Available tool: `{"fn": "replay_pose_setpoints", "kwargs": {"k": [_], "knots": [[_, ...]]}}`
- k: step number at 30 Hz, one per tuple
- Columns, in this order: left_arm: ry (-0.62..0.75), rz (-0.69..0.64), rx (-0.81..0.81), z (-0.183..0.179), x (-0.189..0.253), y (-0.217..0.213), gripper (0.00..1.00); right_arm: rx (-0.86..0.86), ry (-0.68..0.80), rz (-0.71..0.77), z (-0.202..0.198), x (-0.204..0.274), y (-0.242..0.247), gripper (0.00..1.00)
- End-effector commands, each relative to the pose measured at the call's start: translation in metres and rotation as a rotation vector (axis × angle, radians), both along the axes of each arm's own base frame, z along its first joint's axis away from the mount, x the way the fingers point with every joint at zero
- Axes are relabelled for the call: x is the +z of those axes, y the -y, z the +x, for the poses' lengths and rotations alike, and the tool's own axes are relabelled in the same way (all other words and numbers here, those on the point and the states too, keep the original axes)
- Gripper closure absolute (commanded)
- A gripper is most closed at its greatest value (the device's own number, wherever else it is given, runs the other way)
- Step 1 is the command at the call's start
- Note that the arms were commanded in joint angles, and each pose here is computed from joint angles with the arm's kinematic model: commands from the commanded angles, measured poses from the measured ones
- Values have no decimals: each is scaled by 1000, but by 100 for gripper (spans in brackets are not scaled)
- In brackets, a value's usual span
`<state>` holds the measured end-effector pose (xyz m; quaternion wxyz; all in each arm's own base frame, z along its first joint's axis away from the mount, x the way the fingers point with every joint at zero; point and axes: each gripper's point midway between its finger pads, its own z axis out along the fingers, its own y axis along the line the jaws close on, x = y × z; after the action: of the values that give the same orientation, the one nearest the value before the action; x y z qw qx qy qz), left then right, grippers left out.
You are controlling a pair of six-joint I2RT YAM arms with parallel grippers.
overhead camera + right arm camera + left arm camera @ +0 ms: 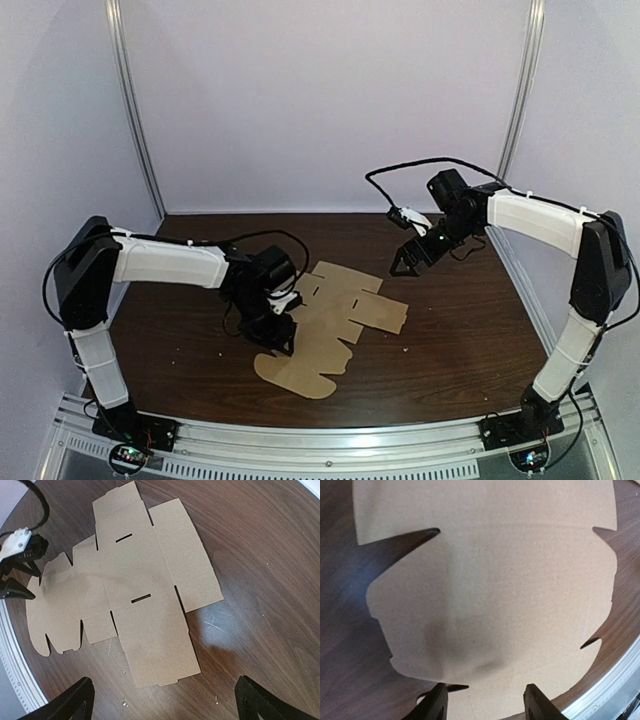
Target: Fold the paper box
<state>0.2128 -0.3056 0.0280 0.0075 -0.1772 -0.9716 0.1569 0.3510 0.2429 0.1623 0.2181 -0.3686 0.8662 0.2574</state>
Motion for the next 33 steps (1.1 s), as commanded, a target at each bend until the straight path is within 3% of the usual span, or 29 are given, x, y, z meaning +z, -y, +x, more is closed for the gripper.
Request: {"fn": "replay_pose_setpoints", "kwargs": {"k": [1,4,7,11,19,23,29,33], "knots": [[161,-36,65,44,60,-1,41,56,-9,2,-13,3,-5,0],[222,-66,172,87,82,-16,31,75,-11,11,-17,4,-9,0],[256,-143,265,128,88,-22,28,92,-13,15,-22,7,-12,0],[189,-275,368,164,74,-25,29,119,-11,21,-30,10,-15,0],[89,-347,409,191,33,-29,34,169,-34,20,-40,-6,-24,4],[52,-343,424,191,16,-30,38,145,-77,8,-31,-22,-31,16],[38,-323,460,191,-3,-34,40,165,-119,-47,-29,-56,-44,51],[37,-292,503,192,-8,-44,39,182,-151,-87,-33,-79,-51,59]]}}
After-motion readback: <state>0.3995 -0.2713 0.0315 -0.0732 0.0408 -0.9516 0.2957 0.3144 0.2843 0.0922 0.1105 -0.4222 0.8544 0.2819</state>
